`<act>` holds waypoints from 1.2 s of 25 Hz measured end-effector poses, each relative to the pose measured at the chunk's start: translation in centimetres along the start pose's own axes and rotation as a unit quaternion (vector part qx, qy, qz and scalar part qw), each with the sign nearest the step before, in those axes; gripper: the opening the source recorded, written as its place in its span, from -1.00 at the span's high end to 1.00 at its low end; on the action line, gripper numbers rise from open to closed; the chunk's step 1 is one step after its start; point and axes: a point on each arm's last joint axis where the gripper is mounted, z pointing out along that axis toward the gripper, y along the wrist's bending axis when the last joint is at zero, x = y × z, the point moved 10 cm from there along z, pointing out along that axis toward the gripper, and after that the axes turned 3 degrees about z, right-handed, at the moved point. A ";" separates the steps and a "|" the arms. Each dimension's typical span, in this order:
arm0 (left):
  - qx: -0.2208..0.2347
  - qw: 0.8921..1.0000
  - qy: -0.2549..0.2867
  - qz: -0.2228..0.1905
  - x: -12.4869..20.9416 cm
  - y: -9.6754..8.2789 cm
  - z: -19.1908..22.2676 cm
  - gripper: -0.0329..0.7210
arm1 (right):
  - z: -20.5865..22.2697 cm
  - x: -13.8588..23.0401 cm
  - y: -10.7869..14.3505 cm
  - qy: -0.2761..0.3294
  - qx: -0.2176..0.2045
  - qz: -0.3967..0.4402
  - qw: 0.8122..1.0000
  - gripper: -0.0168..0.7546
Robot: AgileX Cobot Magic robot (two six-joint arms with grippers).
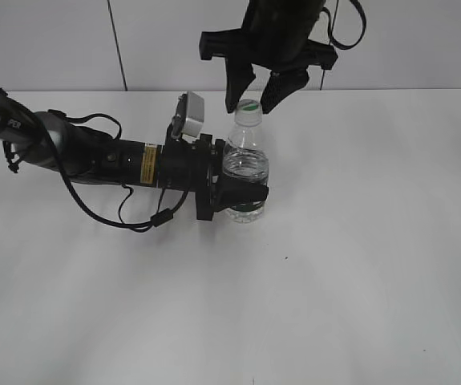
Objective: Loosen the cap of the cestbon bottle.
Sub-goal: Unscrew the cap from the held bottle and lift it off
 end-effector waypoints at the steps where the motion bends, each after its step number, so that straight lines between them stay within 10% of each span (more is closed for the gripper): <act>1: 0.000 1.000 0.000 0.000 0.0 0.0 0.0 -0.17 | 0.1 0.1 0.4 0.001 0.000 -0.007 1.000 -0.05; 22: -0.003 1.000 0.001 0.001 0.0 0.1 0.0 -0.17 | 0.2 0.2 0.1 -0.002 0.022 -0.057 0.998 0.18; 30: -0.005 1.000 0.002 0.001 0.1 0.2 0.0 -0.17 | 0.2 0.1 0.1 0.001 0.022 -0.254 0.967 0.19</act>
